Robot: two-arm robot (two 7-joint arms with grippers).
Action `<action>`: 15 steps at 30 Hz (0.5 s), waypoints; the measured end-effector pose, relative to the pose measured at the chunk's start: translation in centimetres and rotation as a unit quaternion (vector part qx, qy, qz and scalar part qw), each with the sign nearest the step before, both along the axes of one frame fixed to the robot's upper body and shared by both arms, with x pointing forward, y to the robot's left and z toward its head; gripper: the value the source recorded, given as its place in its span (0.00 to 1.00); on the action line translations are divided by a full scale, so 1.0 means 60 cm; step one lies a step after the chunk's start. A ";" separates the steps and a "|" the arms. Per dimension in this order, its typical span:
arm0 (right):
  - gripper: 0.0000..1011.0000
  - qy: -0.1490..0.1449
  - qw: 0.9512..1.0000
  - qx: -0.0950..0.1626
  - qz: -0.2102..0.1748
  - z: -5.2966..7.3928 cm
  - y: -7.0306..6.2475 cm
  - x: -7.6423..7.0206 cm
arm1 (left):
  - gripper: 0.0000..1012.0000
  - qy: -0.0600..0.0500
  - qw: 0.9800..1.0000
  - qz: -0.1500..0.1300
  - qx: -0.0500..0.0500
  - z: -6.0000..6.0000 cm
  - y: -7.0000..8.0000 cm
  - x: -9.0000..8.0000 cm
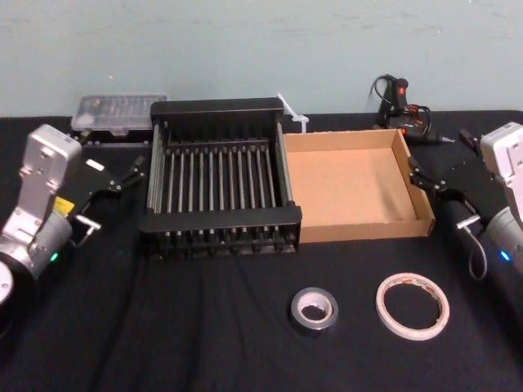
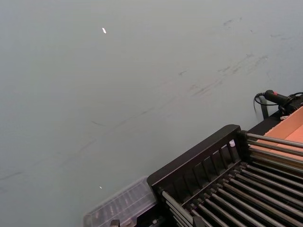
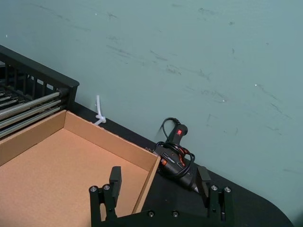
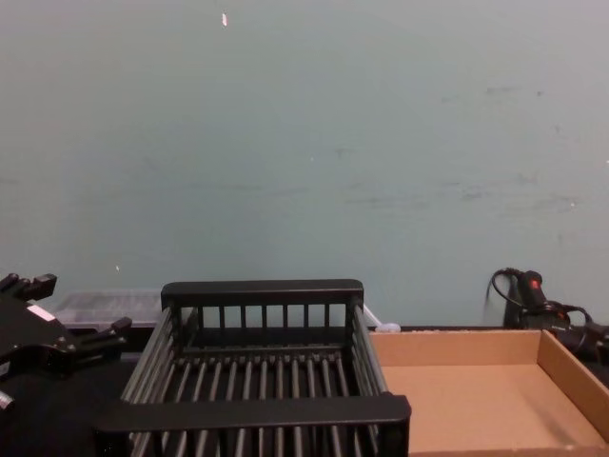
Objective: Pick up the white tape and place it into the black box , Pick up the silver tape and place it into the brown box.
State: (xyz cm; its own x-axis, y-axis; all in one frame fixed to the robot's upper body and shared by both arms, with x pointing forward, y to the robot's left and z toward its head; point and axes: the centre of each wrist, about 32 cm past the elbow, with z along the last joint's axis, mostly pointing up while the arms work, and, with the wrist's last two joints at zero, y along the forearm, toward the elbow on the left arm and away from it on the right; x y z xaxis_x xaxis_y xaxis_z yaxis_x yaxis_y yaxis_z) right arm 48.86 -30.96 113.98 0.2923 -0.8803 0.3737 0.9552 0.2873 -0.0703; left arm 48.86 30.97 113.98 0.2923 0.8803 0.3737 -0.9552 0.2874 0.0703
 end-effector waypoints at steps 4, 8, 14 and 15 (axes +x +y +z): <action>0.99 0.000 1.000 0.000 0.000 0.000 0.000 0.000 | 0.99 0.000 1.000 0.000 0.000 0.000 0.000 0.000; 0.99 0.000 1.000 0.000 0.000 0.000 0.000 0.000 | 0.99 0.000 1.000 0.000 0.000 0.000 0.000 0.000; 0.99 0.000 1.000 0.000 0.000 0.000 0.000 0.000 | 0.99 0.000 1.000 0.000 0.000 0.000 0.000 0.000; 0.99 0.000 1.000 0.000 0.000 0.000 0.000 0.000 | 0.99 0.000 1.000 0.000 0.000 0.000 0.000 0.000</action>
State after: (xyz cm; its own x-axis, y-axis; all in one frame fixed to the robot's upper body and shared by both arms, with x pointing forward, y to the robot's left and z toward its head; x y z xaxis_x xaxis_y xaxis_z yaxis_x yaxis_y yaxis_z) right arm 48.86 -30.97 113.98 0.2923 -0.8803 0.3737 0.9553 0.2873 -0.0703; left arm 48.86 30.97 113.98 0.2922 0.8803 0.3737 -0.9553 0.2873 0.0703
